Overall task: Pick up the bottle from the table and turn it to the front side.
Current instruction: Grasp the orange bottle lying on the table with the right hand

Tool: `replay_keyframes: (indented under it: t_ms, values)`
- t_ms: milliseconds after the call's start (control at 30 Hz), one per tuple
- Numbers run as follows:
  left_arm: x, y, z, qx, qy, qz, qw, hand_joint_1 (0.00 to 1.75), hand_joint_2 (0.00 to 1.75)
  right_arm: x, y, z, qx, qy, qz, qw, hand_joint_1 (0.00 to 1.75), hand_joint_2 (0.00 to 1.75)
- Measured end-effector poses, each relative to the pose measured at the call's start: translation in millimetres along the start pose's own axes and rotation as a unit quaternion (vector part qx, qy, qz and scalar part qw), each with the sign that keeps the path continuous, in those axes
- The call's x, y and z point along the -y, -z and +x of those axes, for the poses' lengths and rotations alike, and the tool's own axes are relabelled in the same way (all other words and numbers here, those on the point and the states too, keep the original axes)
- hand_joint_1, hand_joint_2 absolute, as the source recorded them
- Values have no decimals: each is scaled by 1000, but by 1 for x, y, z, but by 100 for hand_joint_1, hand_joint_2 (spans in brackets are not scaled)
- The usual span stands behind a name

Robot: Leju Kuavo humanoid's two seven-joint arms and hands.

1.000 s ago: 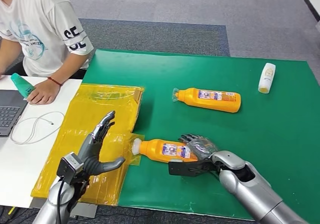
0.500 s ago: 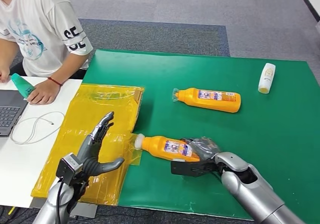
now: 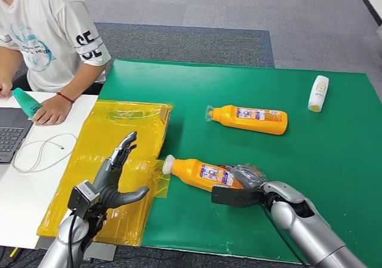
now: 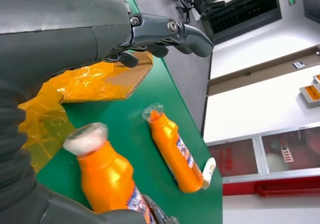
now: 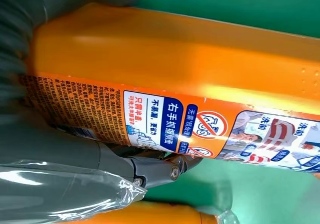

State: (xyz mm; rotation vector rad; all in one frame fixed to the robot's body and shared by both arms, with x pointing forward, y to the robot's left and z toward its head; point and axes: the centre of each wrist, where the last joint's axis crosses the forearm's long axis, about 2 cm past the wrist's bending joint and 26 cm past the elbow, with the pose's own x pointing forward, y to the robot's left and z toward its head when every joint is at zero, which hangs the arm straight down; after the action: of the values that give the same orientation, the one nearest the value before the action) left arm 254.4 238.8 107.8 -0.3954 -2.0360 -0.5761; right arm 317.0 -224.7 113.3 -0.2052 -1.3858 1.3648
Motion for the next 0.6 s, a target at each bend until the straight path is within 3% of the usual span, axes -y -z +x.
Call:
replay_keyframes:
  t_ms: [133,300,600]
  values:
    - [-2,4,-2,5,-3,-7,1000,0,175,2,-8,-17,52,95,14,994,175,175]
    - [-5,12,-6,9,-6,-14,1000,0,175,-3,-22,-43,113,232,-1,966,175,175]
    - [-2,19,-9,11,-14,-22,1000,0,175,-9,-34,-60,148,334,-34,930,175,175]
